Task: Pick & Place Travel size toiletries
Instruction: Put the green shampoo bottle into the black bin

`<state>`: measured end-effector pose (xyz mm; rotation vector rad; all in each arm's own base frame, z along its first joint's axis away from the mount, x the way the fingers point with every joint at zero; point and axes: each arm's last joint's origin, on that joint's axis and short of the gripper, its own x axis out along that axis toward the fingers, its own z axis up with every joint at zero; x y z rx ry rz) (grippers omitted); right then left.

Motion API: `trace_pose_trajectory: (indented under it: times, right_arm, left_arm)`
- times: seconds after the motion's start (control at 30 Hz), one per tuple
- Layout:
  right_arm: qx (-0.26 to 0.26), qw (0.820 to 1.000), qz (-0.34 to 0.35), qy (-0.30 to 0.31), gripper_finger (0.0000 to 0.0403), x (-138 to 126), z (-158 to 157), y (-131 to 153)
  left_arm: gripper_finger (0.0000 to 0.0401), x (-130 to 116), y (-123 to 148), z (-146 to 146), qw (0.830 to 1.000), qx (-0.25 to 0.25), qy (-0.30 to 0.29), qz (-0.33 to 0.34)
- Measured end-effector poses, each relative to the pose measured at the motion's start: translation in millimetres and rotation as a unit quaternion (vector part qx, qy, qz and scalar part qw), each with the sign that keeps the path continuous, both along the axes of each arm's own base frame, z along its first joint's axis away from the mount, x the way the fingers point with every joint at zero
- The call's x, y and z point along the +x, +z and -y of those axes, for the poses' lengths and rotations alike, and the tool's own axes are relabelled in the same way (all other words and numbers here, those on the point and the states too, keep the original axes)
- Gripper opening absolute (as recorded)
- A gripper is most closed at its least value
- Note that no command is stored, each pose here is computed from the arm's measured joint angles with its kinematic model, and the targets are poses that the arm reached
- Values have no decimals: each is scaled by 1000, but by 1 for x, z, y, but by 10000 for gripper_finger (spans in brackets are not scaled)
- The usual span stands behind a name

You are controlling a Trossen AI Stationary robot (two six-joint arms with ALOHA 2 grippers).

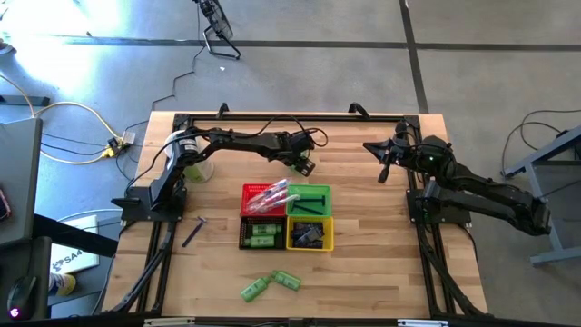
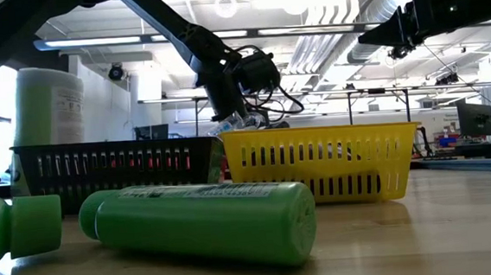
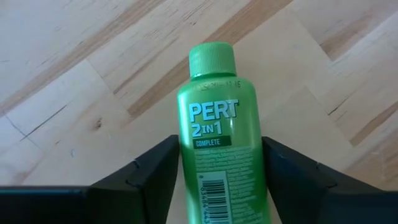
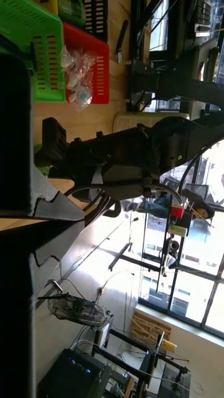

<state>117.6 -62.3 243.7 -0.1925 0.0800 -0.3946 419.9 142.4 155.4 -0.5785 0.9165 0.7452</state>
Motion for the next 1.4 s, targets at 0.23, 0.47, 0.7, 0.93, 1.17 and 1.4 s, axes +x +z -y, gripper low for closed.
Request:
trace_pose_trajectory:
  times: [0.23, 0.47, 0.7, 0.93, 1.17, 1.4]
  right_arm:
    - [0, 1000, 0, 0, 3, 0, 0, 0]
    - [0, 1000, 0, 0, 3, 0, 0, 0]
    - [0, 1000, 0, 0, 3, 0, 0, 0]
    - [0, 1000, 0, 0, 3, 0, 0, 0]
    - [0, 1000, 0, 0, 3, 0, 0, 0]
    - [0, 1000, 0, 0, 3, 0, 0, 0]
  left_arm:
    - [196, 0, 0, 0, 1000, 0, 0, 0]
    - [186, 0, 0, 0, 1000, -1, -1, 2]
    - [185, 0, 0, 0, 1000, 1, -5, 1]
    - [184, 0, 6, 1, 999, 16, -44, -4]
    - [184, -6, 34, 2, 997, 48, -66, 6]
    - [184, -26, 79, 9, 993, 69, -97, 6]
